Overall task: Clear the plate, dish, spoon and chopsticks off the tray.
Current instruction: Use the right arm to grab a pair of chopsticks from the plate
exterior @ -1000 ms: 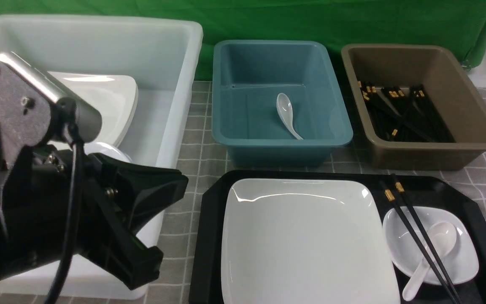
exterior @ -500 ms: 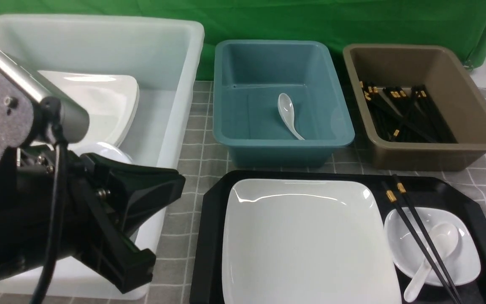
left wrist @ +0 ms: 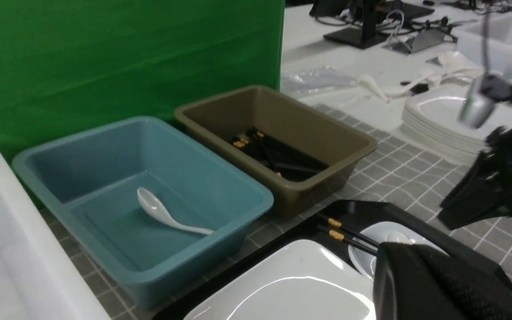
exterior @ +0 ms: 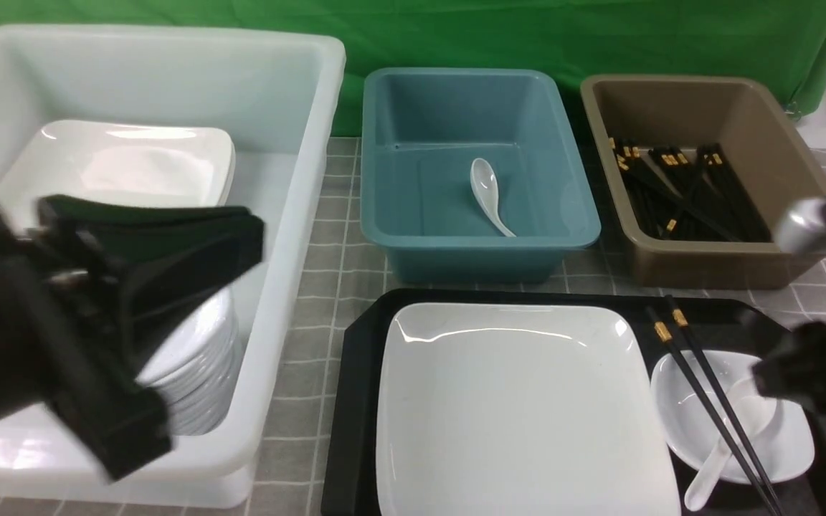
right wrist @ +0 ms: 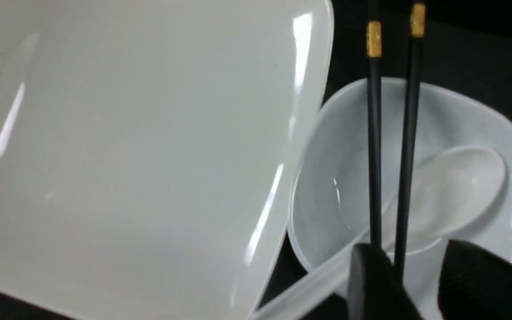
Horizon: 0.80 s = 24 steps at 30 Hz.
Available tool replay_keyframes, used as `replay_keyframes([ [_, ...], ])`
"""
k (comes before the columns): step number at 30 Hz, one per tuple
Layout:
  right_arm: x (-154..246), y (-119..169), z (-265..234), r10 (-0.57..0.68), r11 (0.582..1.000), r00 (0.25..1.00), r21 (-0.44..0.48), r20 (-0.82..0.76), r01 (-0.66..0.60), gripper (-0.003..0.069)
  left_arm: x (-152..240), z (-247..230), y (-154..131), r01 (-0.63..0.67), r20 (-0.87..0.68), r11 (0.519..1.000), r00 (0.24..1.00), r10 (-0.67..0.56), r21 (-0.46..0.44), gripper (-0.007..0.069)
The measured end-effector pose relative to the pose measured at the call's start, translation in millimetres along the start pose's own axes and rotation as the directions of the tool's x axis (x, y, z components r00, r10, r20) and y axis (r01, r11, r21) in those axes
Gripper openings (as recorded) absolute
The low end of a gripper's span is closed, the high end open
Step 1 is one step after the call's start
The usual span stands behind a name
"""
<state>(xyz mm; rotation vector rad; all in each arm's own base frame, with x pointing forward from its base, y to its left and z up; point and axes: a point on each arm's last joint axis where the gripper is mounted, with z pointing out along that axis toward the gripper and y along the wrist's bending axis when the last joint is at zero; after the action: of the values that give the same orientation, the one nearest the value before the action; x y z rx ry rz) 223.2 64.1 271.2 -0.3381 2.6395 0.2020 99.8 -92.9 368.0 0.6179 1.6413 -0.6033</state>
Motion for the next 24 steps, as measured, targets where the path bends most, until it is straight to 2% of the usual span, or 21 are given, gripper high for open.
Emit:
replay_keyframes([
  [3, -20.3, 3.3, 29.1, -0.014, 1.0, 0.997, -0.007, -0.076, 0.014, 0.0357, -1.0, -18.0, -2.0, -0.009, 0.012, 1.0, 1.0, 0.008, 0.01, 0.001],
  [8, -33.1, -1.9, 58.2, -0.019, 0.999, 0.988, 0.03, -0.15, 0.023, 0.0445, -0.8, -30.3, -3.2, -0.017, 0.018, 1.0, 1.0, 0.017, 0.016, 0.001],
  [15, -29.8, -16.4, 92.0, 0.024, 0.998, 0.965, 0.059, -0.26, -0.009, 0.0466, -0.1, -33.2, -3.6, -0.02, 0.013, 1.0, 1.0, 0.02, 0.018, 0.001],
  [24, -26.7, -25.8, 115.7, 0.045, 0.997, 0.953, 0.073, -0.3, -0.023, 0.0466, 0.0, -33.2, -3.3, -0.027, 0.013, 1.0, 1.0, 0.026, 0.016, 0.001],
])
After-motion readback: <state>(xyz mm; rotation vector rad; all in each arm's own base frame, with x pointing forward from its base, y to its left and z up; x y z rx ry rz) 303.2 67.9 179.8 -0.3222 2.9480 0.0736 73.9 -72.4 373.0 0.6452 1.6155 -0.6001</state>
